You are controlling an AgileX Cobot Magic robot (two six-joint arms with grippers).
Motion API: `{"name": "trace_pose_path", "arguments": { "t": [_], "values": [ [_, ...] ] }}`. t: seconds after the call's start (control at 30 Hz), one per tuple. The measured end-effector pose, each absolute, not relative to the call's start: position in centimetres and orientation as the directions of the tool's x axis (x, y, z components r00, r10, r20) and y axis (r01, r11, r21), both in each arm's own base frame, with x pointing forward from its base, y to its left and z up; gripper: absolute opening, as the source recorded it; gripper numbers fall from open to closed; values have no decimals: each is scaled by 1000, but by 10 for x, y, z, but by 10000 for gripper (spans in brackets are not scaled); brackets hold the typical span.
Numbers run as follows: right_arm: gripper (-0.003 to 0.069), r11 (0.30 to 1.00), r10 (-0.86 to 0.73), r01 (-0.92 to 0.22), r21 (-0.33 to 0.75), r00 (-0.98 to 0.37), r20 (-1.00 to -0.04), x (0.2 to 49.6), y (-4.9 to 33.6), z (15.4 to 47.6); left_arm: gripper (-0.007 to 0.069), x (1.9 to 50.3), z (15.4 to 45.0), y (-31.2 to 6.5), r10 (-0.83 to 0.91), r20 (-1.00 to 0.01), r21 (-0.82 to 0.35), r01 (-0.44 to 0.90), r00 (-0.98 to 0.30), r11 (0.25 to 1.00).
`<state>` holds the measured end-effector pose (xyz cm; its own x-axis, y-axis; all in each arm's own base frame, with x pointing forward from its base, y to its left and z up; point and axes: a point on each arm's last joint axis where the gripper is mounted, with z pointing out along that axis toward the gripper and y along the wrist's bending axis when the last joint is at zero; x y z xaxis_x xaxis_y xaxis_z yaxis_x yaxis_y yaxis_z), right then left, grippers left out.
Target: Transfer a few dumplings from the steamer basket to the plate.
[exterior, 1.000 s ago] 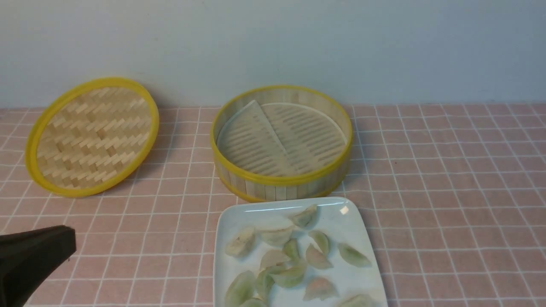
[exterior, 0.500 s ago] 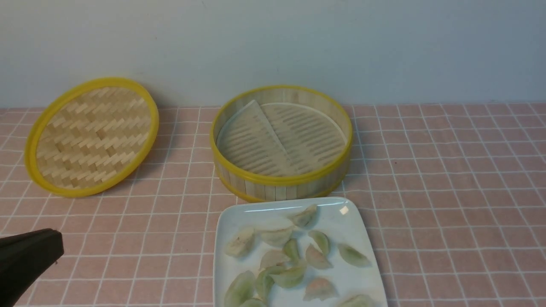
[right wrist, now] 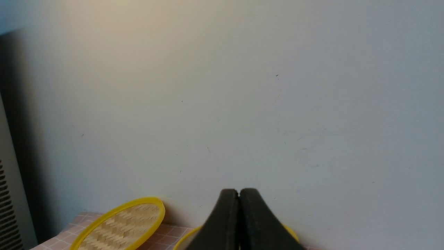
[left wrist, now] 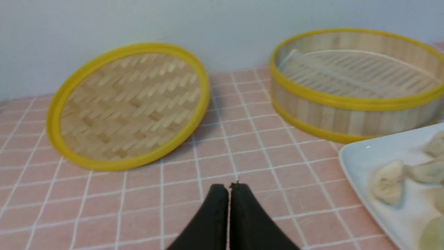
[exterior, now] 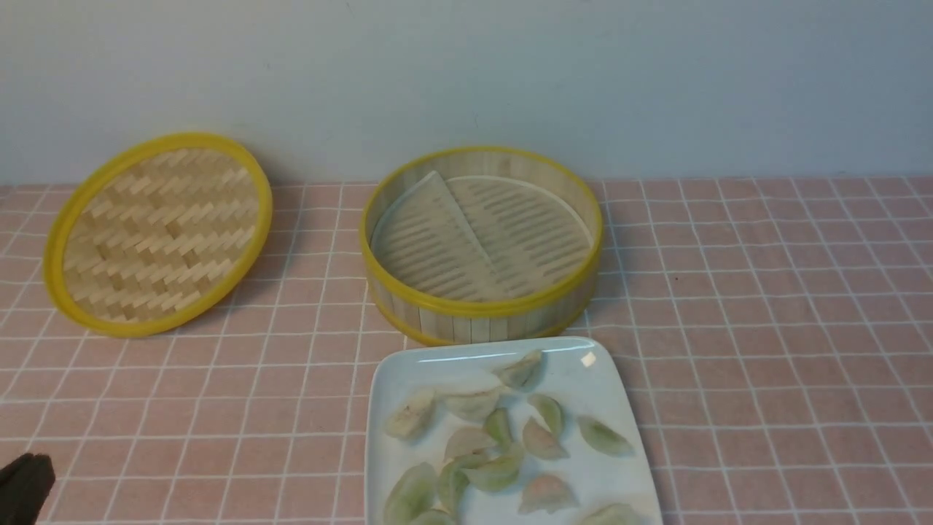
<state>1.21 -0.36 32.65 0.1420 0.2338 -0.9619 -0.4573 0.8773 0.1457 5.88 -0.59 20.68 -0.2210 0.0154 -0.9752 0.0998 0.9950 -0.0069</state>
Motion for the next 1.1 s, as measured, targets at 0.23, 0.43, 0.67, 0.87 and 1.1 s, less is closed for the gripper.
{"name": "trace_pose_path", "arguments": {
  "t": [0.23,0.43,0.67,0.87,1.1],
  "values": [
    [-15,877,234,-457,146,142,-962,12,-4,327,-6,53,172,-4,-2,-957,-20,61,-289,998],
    [-15,877,234,-457,146,142,-962,12,-4,327,-6,52,170,-4,0,-953,-20,63,-304,998],
    [-15,877,234,-457,146,142,-962,12,-4,327,-6,52,170,-4,0,-952,-20,64,-306,998],
    [-15,877,233,-457,145,143,-962,12,-4,327,-6,52,170,-4,0,-952,-20,64,-306,998],
    [-15,877,235,-458,146,143,-962,12,-4,327,-6,52,170,-4,0,-952,-20,64,-306,998]
  ]
}}
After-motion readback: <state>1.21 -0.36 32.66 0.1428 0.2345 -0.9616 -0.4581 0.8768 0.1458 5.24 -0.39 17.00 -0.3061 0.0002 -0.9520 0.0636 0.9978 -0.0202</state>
